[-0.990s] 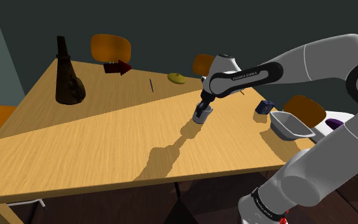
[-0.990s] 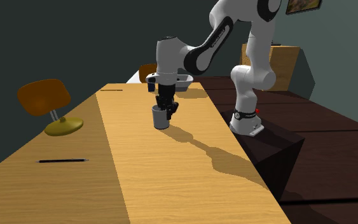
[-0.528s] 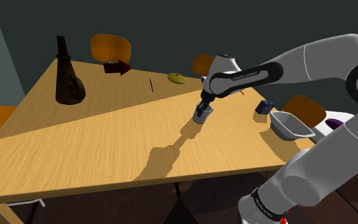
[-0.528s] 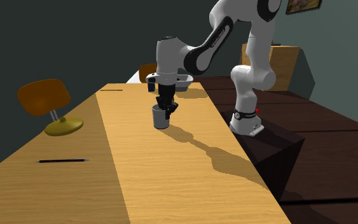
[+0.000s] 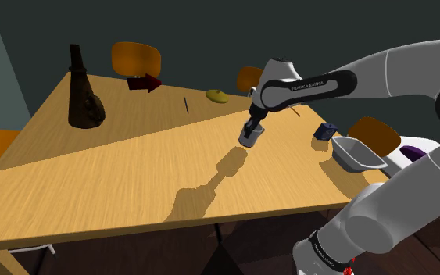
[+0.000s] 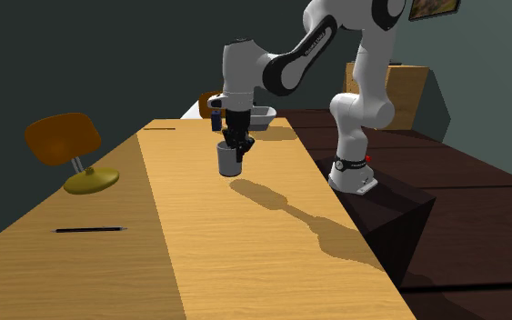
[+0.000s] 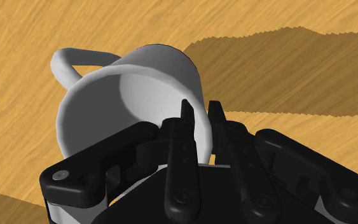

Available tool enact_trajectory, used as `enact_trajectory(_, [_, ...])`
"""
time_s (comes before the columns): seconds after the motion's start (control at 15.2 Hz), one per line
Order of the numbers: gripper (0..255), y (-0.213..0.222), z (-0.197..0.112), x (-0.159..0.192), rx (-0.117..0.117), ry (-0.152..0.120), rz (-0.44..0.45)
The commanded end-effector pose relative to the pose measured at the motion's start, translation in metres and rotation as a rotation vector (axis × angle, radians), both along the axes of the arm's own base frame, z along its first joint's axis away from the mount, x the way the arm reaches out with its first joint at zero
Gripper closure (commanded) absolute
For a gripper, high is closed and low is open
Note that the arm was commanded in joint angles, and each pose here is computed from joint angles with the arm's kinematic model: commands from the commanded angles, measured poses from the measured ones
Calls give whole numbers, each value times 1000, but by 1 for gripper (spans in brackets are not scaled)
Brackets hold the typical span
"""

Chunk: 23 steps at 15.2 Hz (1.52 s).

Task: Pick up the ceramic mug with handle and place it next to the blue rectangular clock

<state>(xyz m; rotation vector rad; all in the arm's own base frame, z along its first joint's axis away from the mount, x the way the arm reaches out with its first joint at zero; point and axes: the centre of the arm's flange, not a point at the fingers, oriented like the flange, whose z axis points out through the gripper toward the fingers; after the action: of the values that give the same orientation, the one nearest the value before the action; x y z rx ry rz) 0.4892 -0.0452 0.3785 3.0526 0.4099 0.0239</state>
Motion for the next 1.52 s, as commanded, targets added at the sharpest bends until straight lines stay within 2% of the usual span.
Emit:
enact_trajectory(0.0, [255, -1, 11, -1, 0, 0, 0])
enact_trajectory(1.45, [255, -1, 128, -1, 0, 0, 0])
